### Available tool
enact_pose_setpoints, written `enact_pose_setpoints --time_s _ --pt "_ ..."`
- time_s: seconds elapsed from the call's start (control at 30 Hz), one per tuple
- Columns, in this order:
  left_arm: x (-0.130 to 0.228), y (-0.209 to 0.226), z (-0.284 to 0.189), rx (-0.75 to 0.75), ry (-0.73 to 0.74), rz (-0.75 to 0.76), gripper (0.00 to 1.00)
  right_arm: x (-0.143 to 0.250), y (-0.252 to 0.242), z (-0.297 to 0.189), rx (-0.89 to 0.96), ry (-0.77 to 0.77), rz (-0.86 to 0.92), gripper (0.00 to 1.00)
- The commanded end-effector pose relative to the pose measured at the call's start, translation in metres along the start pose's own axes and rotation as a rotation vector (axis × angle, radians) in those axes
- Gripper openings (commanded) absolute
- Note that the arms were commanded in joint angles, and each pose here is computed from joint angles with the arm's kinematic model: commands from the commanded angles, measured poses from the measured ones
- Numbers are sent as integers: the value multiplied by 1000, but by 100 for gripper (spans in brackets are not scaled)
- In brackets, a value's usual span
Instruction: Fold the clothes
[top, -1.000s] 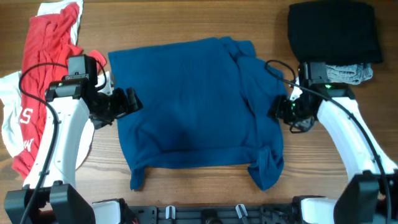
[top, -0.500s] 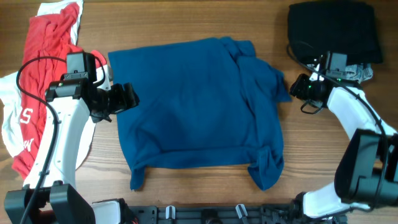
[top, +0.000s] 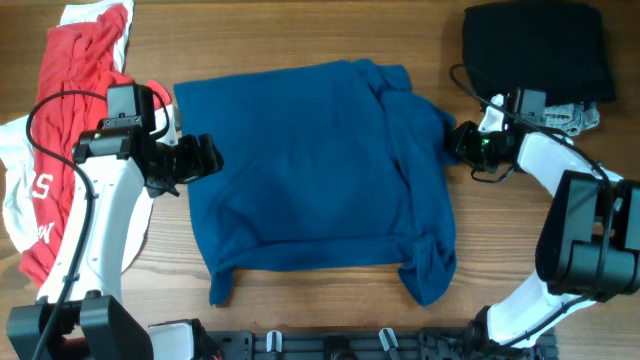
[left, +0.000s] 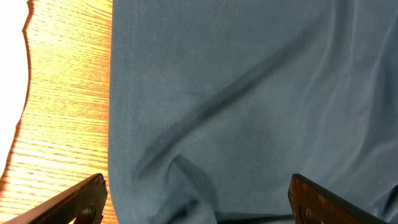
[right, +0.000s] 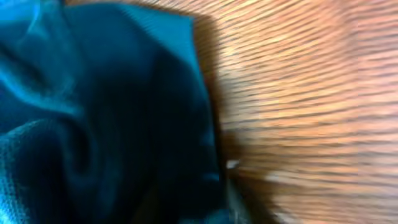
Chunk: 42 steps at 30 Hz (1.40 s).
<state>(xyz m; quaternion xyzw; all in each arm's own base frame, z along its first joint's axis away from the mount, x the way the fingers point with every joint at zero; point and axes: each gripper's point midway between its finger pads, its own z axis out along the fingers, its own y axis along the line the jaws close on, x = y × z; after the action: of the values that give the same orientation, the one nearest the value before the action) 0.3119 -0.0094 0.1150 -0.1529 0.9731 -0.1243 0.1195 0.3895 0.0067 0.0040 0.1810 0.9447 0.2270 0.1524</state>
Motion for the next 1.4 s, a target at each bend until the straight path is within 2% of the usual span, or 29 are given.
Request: enact_pose_setpoints --time_s 0.0,0.17,0.37,0.87,1.0,1.03,1.07,1.1,1.13,1.2,1.3,1.37 --pt "0 -1 -2 0 -7 22 94 13 8 8 -70 55 -3 4" --pt "0 -1 -2 1 -7 22 93 -19 14 -22 -71 -50 -37 4" --pt "0 -1 -2 1 -7 22 93 -78 33 -107 42 -218 -139 4" --pt "0 -1 -2 0 -8 22 93 -139 59 -199 228 -385 -348 4" --pt "0 -1 -2 -1 -8 22 93 -141 62 -205 232 -392 -363 6" --pt "0 -1 -2 -1 -8 22 93 -139 61 -204 233 -384 -360 23" --pt "0 -1 -2 -1 -8 22 93 -138 61 -203 233 -376 -358 55" --pt "0 -1 -2 -1 -8 22 93 -135 61 -203 233 -367 -353 76" --pt "0 0 -2 -8 -10 22 93 -130 62 -203 218 -349 -348 87" --pt "-1 3 -2 -23 -13 22 93 -117 68 -204 178 -314 -323 100" --pt "-1 3 -2 -22 -13 21 95 -84 83 -214 91 -237 -250 100" --pt "-1 3 -2 -22 -13 21 95 -49 83 -220 77 -131 -177 100"
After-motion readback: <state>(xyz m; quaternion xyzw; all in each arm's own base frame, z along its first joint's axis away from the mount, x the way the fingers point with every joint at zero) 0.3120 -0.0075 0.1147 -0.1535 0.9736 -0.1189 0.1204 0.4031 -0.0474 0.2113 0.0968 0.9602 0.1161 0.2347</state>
